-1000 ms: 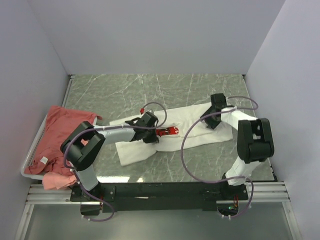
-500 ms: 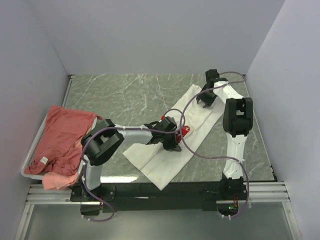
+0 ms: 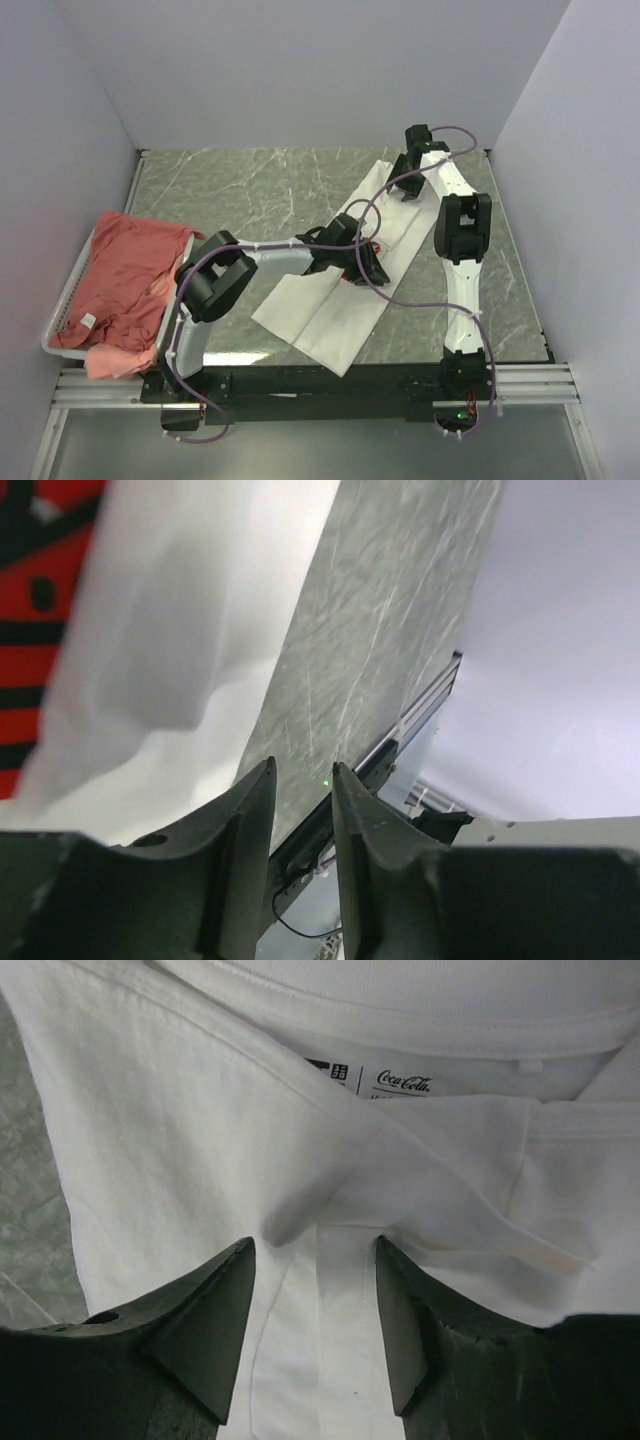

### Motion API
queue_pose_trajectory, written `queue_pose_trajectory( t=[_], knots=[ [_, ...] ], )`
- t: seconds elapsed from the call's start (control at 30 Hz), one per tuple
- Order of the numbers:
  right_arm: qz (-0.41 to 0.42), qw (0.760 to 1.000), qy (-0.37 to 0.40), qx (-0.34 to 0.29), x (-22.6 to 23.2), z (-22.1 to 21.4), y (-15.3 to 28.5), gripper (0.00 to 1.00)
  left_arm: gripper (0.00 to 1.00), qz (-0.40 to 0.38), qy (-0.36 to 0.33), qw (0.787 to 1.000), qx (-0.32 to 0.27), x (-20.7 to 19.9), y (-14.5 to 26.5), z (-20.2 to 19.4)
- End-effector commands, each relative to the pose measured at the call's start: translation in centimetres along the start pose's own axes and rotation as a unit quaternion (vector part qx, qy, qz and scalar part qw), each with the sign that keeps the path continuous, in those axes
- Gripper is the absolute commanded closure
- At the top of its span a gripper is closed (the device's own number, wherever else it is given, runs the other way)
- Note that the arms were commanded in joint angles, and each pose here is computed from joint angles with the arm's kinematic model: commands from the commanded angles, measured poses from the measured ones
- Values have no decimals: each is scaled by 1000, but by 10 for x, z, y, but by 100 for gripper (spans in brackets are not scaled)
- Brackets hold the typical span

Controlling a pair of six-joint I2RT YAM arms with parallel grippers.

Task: Fold and stack the t-shirts
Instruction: Fold the tshirt

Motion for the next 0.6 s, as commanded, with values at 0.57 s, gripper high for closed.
queue_pose_trajectory(
  t=[0.57],
  knots=[
    [45, 989, -76, -115, -45, -10, 132, 41, 30, 195, -292, 931, -98, 49, 49, 183]
  ],
)
Point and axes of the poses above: each gripper's point midway between its finger pads, its own y axis back along the fingers, its own x axis along the line the jaws close on, z = x × y, the point moved 4 cm from there along y, back along the fingers, and after that the axes turned 7 degrees about -y, right-handed, at the moved point
